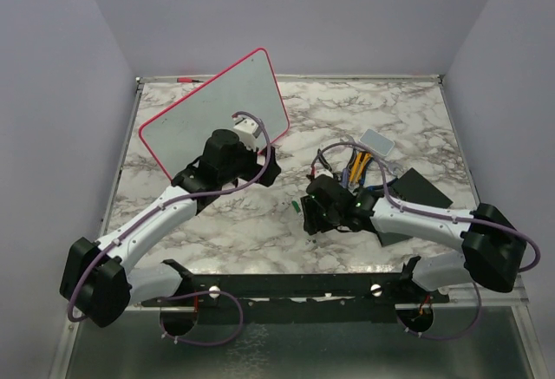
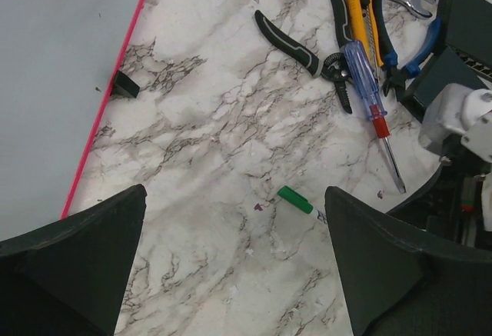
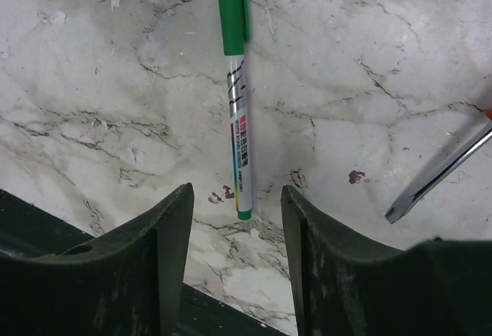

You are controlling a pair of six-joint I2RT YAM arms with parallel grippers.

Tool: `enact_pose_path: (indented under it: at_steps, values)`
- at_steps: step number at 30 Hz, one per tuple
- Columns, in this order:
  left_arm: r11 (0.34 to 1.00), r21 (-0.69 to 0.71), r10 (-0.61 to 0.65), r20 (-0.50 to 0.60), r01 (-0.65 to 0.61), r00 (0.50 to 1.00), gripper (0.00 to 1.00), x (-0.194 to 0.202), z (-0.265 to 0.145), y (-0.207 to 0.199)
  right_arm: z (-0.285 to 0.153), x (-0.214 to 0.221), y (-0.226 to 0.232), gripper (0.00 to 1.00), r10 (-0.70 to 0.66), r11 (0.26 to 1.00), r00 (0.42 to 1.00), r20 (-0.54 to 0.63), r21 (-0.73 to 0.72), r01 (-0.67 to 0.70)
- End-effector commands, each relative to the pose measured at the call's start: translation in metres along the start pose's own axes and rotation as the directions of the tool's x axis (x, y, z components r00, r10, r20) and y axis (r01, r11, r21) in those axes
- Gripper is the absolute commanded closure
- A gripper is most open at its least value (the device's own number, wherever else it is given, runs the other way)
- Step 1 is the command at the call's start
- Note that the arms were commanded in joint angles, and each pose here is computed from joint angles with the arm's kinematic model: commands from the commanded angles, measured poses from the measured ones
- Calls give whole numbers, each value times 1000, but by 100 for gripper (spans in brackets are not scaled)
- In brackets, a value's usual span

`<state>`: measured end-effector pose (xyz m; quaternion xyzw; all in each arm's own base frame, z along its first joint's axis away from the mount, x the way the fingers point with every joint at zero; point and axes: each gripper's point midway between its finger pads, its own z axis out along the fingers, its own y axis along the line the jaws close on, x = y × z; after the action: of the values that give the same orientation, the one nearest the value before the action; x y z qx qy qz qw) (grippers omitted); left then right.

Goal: Write a sentence on the whiteboard
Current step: Open the whiteboard marker.

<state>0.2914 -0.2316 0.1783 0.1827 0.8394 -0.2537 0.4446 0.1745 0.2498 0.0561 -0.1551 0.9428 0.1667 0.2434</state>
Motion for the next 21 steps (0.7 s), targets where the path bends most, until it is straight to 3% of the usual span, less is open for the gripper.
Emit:
enact_pose_path:
  at_steps: [1,15,21]
  values:
    - [999,6,46,81,-47,996,2,-16,-8,-2,6,-5,-2,48,-26,995,1000,4,100,25]
    - [991,78,99,107,-108,989,1,-16,-12,-21,31,17,0,61,-76,984,993,-92,151,90]
    - [970,178,143,140,-167,980,1,-16,-19,-45,35,26,-5,67,-91,978,989,-114,176,111]
